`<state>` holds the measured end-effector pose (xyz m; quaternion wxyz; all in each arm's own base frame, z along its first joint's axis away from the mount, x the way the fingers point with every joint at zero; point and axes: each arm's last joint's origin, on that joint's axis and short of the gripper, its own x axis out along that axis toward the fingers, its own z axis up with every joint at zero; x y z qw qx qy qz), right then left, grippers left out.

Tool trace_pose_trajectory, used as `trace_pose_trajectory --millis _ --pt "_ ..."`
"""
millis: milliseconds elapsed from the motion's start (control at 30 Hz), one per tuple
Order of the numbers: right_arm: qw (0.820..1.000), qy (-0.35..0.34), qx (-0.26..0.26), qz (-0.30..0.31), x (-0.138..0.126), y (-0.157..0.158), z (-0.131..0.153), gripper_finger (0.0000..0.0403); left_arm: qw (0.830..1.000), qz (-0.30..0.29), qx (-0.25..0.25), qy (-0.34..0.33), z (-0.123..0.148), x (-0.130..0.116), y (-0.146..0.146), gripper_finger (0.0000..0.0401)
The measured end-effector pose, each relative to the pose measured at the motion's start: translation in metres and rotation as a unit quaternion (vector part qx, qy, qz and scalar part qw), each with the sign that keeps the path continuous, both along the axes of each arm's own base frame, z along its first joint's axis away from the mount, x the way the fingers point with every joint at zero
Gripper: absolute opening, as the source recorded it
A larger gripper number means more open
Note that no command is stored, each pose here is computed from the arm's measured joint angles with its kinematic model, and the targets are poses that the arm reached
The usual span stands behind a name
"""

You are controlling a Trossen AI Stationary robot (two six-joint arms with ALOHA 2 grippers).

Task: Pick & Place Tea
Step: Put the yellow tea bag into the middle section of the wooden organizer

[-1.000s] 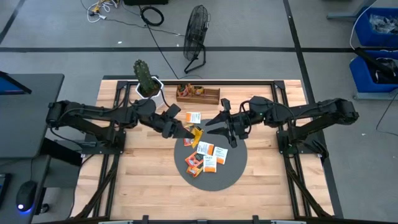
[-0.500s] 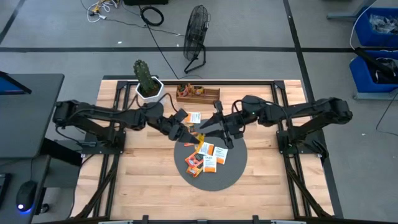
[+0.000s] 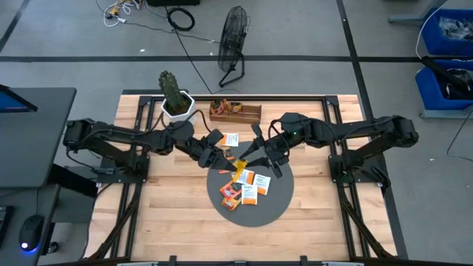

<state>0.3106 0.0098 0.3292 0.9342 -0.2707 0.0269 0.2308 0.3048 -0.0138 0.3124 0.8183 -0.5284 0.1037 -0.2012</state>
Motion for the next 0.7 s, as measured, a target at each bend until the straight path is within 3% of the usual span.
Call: trace_pose_trajectory --millis 333,433,600,700 --pt "1.000 -0.018 0.008 0.003 0.0006 0.0002 0.0041 0.0132 1.000 0.001 0.001 -0.001 0.0002 0.0000 0.0001 0.0013" --pt "1.000 -0.018 0.009 0.008 0.0005 0.0005 0.0041 0.0104 1.000 0.000 0.001 -0.001 0.0001 0.0000 0.0000 0.0012" --pt "1.000 -0.019 0.009 0.007 0.0005 0.0003 0.0042 0.0021 1.000 0.000 0.001 -0.001 0.0001 0.0000 0.0001 0.0014" --pt "1.000 -0.016 0.014 0.007 0.0005 0.0004 0.0041 0.0008 1.000 0.000 0.001 -0.001 0.0002 0.0000 0.0001 0.0013"
